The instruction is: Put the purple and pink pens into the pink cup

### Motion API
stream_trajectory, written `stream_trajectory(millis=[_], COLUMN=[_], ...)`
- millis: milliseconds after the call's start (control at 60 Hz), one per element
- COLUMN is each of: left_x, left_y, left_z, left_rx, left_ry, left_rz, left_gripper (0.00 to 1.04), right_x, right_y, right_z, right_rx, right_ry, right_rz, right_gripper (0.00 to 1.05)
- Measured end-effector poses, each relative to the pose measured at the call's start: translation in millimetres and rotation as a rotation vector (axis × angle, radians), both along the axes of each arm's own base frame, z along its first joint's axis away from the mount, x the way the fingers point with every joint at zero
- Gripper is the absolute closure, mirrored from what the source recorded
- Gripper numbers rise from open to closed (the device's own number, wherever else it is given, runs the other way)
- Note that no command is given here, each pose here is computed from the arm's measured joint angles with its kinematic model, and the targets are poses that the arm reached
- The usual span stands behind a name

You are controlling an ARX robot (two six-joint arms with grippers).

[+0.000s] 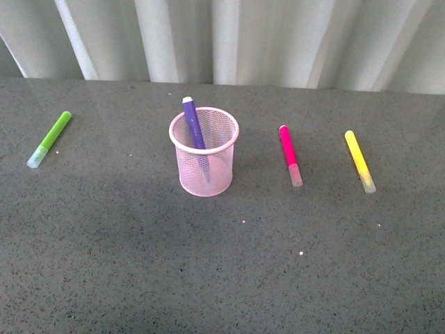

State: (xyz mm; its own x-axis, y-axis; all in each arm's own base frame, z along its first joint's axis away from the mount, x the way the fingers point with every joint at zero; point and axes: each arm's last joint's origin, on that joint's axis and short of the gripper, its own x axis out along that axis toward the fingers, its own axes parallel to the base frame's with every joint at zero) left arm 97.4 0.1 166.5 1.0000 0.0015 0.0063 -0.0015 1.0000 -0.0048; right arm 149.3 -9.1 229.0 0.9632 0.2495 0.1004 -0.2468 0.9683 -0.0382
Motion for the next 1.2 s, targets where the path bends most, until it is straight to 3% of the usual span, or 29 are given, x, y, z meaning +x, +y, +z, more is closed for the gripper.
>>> stream_trajectory(millis=[150,250,467,767,1200], left_x=[0,0,0,0,0], left_y=[0,0,0,0,0], left_z=[0,0,0,0,0], left_rx=[0.000,0.000,0.000,0.000,0.000], left_ry=[0.000,0.000,0.000,0.000,0.000], left_rz=[0.000,0.000,0.000,0.000,0.000], left_gripper=[0.07,0.07,0.07,0.07,0.07], right_x=[84,152,241,304,319], right_y=[2,14,63,119,135], right_z=[22,-4,-60,-109,-164], right_rx=[0.030,0.037,0.021,0.060,0.056], right_ry=[0.011,0.248,0.713,1.099,1.225], right_rz=[-0.134,-0.207,-0.144,-0.129,-0.186], right_gripper=[0.07,0.07,0.07,0.07,0.07])
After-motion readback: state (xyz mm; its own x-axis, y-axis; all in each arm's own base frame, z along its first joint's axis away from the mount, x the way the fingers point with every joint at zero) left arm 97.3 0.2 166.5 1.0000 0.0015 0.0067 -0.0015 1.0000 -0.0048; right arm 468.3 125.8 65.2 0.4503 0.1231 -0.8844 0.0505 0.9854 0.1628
